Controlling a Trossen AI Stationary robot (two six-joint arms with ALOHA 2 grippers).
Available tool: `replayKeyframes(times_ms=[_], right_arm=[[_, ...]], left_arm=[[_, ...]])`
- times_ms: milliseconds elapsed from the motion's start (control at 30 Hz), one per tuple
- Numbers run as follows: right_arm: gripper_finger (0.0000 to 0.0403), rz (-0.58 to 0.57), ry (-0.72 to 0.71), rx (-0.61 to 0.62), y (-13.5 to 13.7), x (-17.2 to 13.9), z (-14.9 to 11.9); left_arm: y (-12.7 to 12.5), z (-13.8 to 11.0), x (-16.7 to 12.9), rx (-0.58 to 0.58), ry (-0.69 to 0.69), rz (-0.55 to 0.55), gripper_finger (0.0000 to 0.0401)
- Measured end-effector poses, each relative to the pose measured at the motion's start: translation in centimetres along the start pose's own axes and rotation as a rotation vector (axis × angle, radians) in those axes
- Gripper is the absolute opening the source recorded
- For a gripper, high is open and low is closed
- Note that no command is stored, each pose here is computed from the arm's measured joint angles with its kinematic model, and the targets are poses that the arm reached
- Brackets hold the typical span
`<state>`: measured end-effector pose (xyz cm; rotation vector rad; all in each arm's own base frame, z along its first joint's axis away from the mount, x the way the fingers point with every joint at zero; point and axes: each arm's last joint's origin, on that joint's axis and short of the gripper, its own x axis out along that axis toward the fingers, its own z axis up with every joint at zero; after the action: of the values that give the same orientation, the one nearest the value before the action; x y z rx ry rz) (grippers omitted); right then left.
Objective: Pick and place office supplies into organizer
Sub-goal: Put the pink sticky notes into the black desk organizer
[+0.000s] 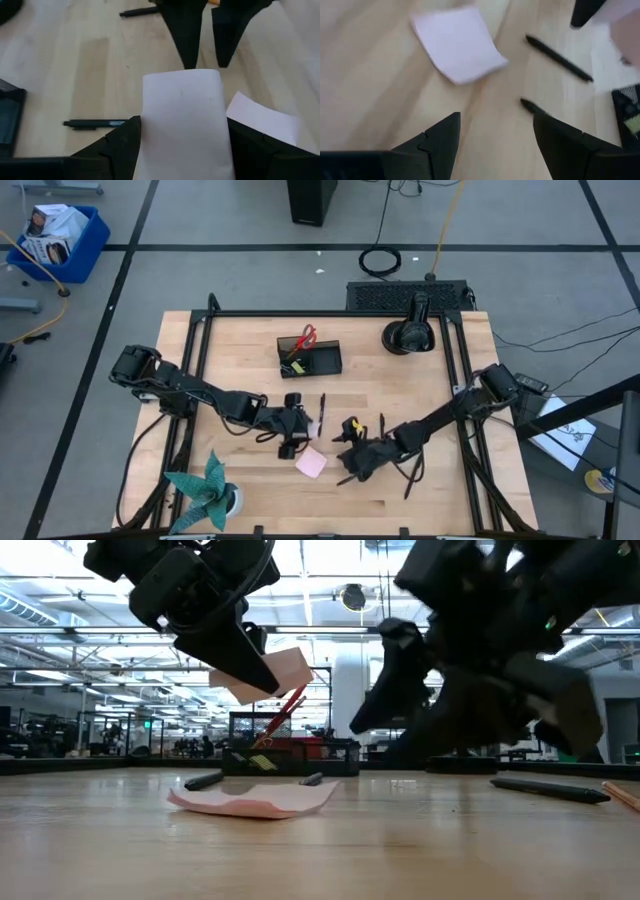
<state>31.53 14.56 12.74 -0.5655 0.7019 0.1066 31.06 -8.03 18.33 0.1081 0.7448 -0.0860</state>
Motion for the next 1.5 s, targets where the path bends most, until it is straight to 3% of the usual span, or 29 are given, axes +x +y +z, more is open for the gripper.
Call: replayKeyframes(times_ms=[100,267,567,933,1067,1267,1500], right_arm=[[0.0240,0.010,-0.034,-0.025,0.6,-0.3,0.4],[0.0240,0.012,-0.035,-0.189,2.0,-0.5,0.4],[0.0240,-0.085,-0.060,-0.390,3.4,3.3,-1.0],[0.0231,-0.085,0.006,-0.576,3.7,3.6,-1.8],[0.0227,-0.114,0.101,-0.671,3.7,3.6,-2.5],[0.0231,-0.099,0.140,-0.801,5.2,2.7,-2.8],[0.0231,-0.027,0.140,-0.813,5.9,2.4,-3.1]], left_arm=[[-0.1,-0.2,0.0,-0.009,0.023,-0.039,0.0250],[-0.4,-0.5,0.0,-0.032,0.054,-0.109,0.0250],[-0.5,-0.5,-0.1,-0.117,0.059,-0.130,0.0250],[-0.6,-0.5,-0.1,-0.160,0.068,-0.174,0.0250],[-0.6,-0.4,-0.1,-0.183,0.068,-0.176,0.0250],[-0.6,-0.4,-0.1,-0.187,0.067,-0.176,0.0250],[-0.6,-0.1,-0.1,-0.189,0.032,-0.181,0.0250]])
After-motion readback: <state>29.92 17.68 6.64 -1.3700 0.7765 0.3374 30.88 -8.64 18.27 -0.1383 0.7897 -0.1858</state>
